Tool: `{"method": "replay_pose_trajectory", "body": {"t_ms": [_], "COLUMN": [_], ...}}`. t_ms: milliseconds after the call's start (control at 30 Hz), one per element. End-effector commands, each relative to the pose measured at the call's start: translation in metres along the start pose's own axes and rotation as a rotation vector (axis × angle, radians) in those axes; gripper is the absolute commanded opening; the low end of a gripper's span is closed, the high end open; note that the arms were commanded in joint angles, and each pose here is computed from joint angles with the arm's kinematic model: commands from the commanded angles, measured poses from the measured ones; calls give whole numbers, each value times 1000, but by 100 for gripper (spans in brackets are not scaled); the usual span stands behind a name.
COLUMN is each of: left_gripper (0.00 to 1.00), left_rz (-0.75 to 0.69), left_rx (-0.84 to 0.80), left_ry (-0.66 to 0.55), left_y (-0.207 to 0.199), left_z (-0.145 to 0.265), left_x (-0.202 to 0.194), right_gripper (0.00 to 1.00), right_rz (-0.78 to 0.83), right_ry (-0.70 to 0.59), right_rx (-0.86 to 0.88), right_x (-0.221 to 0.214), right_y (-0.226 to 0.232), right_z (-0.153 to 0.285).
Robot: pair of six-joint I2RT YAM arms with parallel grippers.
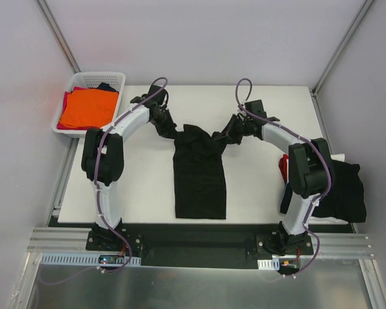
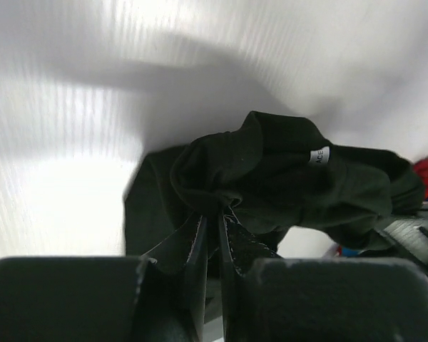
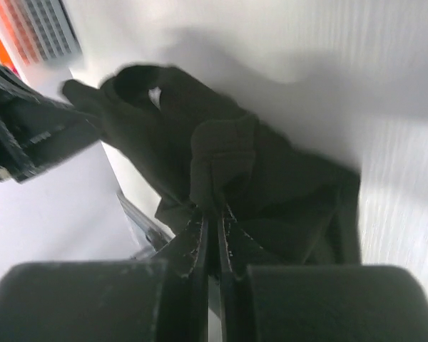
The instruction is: Fold and stack the t-shirts
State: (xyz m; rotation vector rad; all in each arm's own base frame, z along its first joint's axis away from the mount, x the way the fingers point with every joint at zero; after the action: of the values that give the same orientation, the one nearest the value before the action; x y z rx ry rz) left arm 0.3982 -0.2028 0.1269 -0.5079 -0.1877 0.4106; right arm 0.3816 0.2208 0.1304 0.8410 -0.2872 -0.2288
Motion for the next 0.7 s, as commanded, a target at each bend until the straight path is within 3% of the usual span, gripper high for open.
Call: {"method": "replay_pose_trajectory", "body": {"t_ms": [0,267,667], "left_gripper": [7,7,7], "left_rz": [-67,-94,-109], "left_rx": [-11,9,17], "left_ry": [-6,20,13], "left_y": [-7,4,7], "left_z": [31,47,81], "left_x": [-33,-76,-120], "right_gripper": [1,1,1], "right_rz": [75,100,181], "right_ry": [61,109,139], "right_rx": [31,-23,-76], "right_x": [-46,-97,-126], "right_y": [23,18,18], "right_z": [30,65,105]}}
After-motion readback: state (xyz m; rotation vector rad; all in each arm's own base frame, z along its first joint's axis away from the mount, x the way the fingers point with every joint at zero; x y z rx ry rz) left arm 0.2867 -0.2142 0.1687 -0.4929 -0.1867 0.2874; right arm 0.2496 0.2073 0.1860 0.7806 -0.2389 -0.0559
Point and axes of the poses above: each gripper's point midway between its finger pads, its own z axis back along the fingers, its own y axis along the line the jaws close on, x = y × z, the point moved 4 cm from there along z, back along the fingers, and after that the axes turned 3 degrees about z, right-handed, at the moved point
